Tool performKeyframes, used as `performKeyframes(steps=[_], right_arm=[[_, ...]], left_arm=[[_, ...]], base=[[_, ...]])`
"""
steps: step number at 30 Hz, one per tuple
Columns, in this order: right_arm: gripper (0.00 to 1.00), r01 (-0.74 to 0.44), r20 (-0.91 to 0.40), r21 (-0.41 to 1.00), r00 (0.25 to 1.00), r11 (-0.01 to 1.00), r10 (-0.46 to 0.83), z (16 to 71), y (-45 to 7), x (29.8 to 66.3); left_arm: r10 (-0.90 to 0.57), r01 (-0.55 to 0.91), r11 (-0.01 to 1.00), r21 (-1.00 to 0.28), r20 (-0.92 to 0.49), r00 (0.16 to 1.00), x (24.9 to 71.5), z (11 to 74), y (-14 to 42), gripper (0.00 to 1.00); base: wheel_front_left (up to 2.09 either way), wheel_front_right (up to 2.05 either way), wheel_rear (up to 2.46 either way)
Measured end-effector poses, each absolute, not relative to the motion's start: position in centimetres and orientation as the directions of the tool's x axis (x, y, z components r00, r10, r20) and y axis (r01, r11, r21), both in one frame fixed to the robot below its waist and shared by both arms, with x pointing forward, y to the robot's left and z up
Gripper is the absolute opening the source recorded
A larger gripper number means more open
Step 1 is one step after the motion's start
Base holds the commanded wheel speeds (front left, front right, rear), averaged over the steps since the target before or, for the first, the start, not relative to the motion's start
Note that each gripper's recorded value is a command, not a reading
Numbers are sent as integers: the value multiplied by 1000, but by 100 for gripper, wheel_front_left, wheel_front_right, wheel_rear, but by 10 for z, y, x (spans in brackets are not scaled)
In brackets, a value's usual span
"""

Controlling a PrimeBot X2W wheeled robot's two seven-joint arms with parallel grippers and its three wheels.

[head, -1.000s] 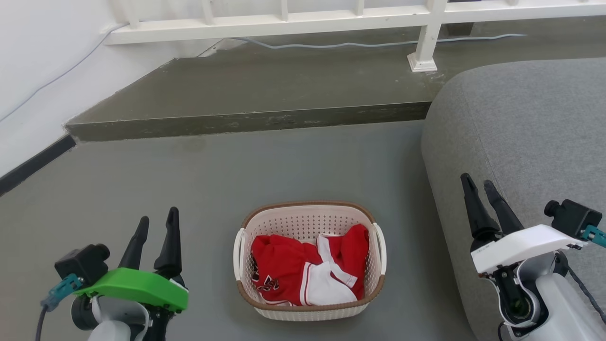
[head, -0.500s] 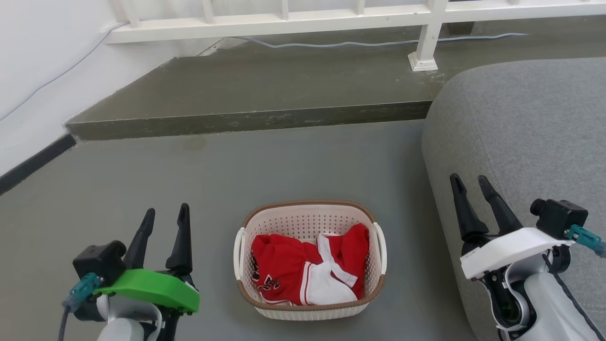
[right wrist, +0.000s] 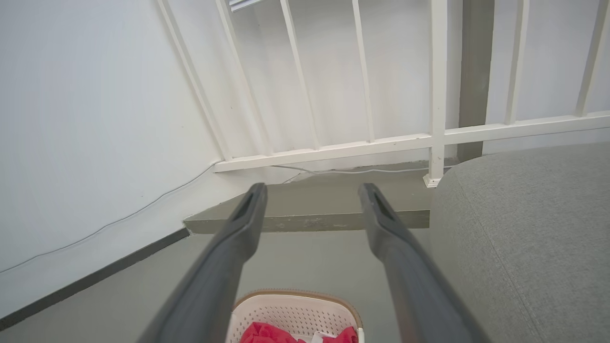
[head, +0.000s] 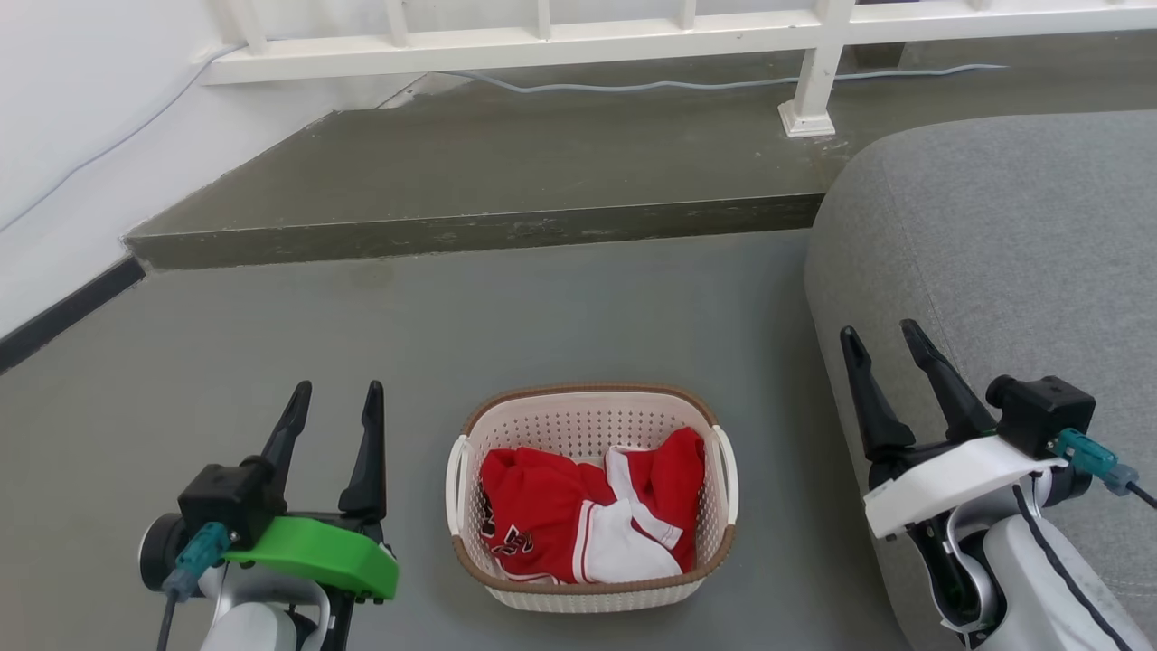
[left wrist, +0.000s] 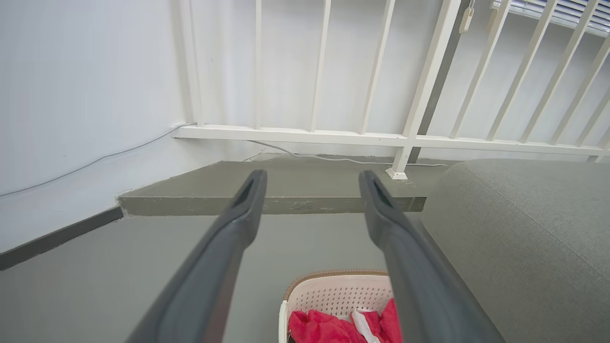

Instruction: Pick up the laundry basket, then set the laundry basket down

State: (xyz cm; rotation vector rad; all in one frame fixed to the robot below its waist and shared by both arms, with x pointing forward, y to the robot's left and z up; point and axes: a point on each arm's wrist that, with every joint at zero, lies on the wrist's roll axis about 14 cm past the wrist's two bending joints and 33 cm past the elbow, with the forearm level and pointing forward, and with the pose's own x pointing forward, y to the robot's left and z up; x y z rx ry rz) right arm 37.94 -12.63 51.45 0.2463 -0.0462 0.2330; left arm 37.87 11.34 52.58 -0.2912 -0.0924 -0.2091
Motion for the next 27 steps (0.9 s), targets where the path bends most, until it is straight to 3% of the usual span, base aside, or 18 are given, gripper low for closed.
performKeyframes(steps=[7, 27], right_arm=[[100, -257, 95, 151, 965, 954, 245, 517, -123, 378], [100, -215, 65, 155, 976, 964, 208, 506, -132, 384]], left_arm=[[-209, 238, 951, -197, 157, 965, 379, 533, 109, 100], [-211, 235, 951, -201, 136, 968, 386, 525, 109, 100]], base=[[0, 0, 0], [0, 0, 0]])
